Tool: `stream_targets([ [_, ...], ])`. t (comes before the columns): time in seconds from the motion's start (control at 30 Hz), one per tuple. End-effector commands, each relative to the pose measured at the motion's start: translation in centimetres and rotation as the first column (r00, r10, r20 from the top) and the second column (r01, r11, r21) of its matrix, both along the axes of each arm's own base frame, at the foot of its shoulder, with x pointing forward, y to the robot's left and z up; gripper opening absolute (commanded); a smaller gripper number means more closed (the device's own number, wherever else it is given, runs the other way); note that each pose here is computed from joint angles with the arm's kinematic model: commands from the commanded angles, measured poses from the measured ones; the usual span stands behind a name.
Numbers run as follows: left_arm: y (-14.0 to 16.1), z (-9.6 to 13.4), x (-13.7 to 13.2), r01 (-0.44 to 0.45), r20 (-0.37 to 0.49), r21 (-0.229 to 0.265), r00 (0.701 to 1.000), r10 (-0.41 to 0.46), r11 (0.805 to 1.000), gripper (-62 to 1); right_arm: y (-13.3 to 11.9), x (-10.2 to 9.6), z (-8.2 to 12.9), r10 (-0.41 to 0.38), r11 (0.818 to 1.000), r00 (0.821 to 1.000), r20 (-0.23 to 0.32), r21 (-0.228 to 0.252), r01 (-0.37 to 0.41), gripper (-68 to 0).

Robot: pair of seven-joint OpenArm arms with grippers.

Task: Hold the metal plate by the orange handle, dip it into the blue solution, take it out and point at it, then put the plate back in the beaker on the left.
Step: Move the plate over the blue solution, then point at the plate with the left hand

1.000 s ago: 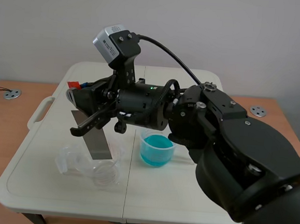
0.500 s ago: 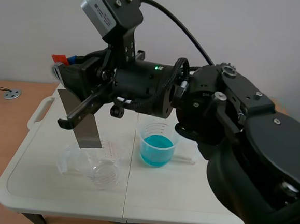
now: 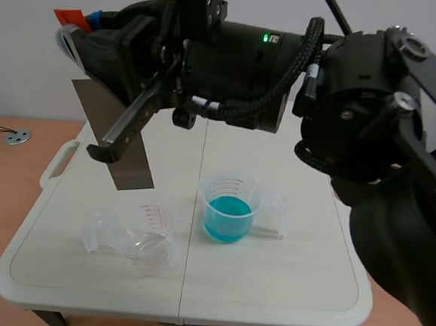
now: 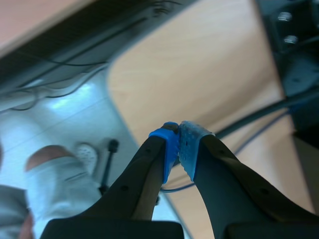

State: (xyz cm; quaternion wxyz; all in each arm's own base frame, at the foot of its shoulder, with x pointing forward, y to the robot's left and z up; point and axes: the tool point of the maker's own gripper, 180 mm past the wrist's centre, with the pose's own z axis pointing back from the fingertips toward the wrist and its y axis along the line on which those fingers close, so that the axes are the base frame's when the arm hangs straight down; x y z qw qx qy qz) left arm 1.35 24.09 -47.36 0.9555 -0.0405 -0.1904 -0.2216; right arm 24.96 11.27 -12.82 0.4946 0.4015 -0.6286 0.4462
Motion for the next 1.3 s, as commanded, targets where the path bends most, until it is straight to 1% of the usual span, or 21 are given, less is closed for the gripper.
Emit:
stream_targets([
  [0.0,1.1,0.7,0.3,-0.013,0.017,0.016,1.000,0.012,1.000,-57.7,-1.0,0.5,1.2,-0.011,0.999,1.000,0.021,0.032,0.010,-66.2],
  [0.07,2.6,1.4,1.0,-0.038,0.041,0.042,0.999,0.036,0.998,-57.7,-1.9,1.0,1.4,-0.030,0.999,0.999,0.015,0.042,0.029,-66.2],
  [0.17,4.4,2.5,1.8,-0.084,0.077,0.066,0.994,0.079,0.994,-57.7,-3.3,1.9,1.5,-0.063,0.997,0.998,0.015,0.044,0.062,-66.2],
  [0.23,5.3,3.3,2.2,-0.111,0.099,0.078,0.990,0.103,0.991,-57.7,-4.2,2.4,1.6,-0.086,0.996,0.996,0.026,0.042,0.085,-66.2],
  [0.33,6.3,4.7,3.0,-0.125,0.141,0.095,0.984,0.111,0.988,-57.7,-5.4,3.0,1.9,-0.110,0.993,0.993,0.040,0.039,0.109,-66.2],
  [0.43,7.2,6.4,4.5,-0.158,0.200,0.095,0.970,0.136,0.983,-57.7,-6.6,3.5,2.0,-0.128,0.991,0.991,0.047,0.033,0.127,-66.2],
  [0.5,7.5,8.0,5.8,-0.166,0.264,0.083,0.954,0.139,0.983,-57.7,-7.3,3.7,2.0,-0.138,0.990,0.989,0.047,0.032,0.137,-66.2],
  [0.57,7.2,9.7,7.4,-0.155,0.338,0.067,0.933,0.123,0.986,-57.7,-7.8,3.9,2.1,-0.147,0.989,0.988,0.051,0.028,0.146,-66.2],
  [0.67,6.1,12.7,10.1,-0.127,0.456,0.021,0.884,0.104,0.992,-57.7,-8.6,4.3,2.1,-0.165,0.986,0.985,0.059,0.021,0.164,-66.2],
  [0.73,4.9,14.4,11.7,-0.088,0.520,-0.006,0.851,0.078,0.996,-57.7,-9.2,4.5,2.2,-0.178,0.984,0.982,0.066,0.014,0.178,-66.2],
  [0.8,3.1,15.7,13.1,-0.025,0.558,-0.038,0.829,0.042,0.999,-57.7,-9.7,4.8,2.2,-0.192,0.981,0.979,0.067,0.014,0.192,-66.2],
  [0.87,0.9,16.9,14.3,0.058,0.580,-0.077,0.814,-0.002,0.995,-57.7,-10.0,5.2,2.1,-0.206,0.978,0.977,0.062,0.013,0.206,-66.2],
  [0.93,-1.0,17.9,15.6,0.132,0.607,-0.102,0.794,-0.043,0.986,-57.7,-10.3,5.6,1.8,-0.214,0.977,0.975,0.052,0.012,0.214,-66.2],
  [1.03,-3.2,18.7,17.6,0.216,0.639,-0.125,0.765,-0.088,0.968,-57.7,-10.7,6.3,1.4,-0.226,0.974,0.974,0.030,0.014,0.226,-66.2],
  [1.1,-4.4,18.8,18.7,0.250,0.653,-0.134,0.750,-0.104,0.959,-57.7,-10.9,6.9,1.2,-0.231,0.973,0.973,0.007,0.024,0.231,-66.2],
  [1.17,-5.9,19.0,19.7,0.284,0.668,-0.151,0.736,-0.114,0.947,-57.7,-11.1,7.2,1.1,-0.236,0.971,0.972,-0.003,0.031,0.236,-66.2],
  [1.27,-8.5,19.2,20.7,0.338,0.688,-0.187,0.715,-0.123,0.922,-57.7,-11.3,7.6,0.9,-0.242,0.970,0.970,-0.010,0.030,0.242,-66.2],
])
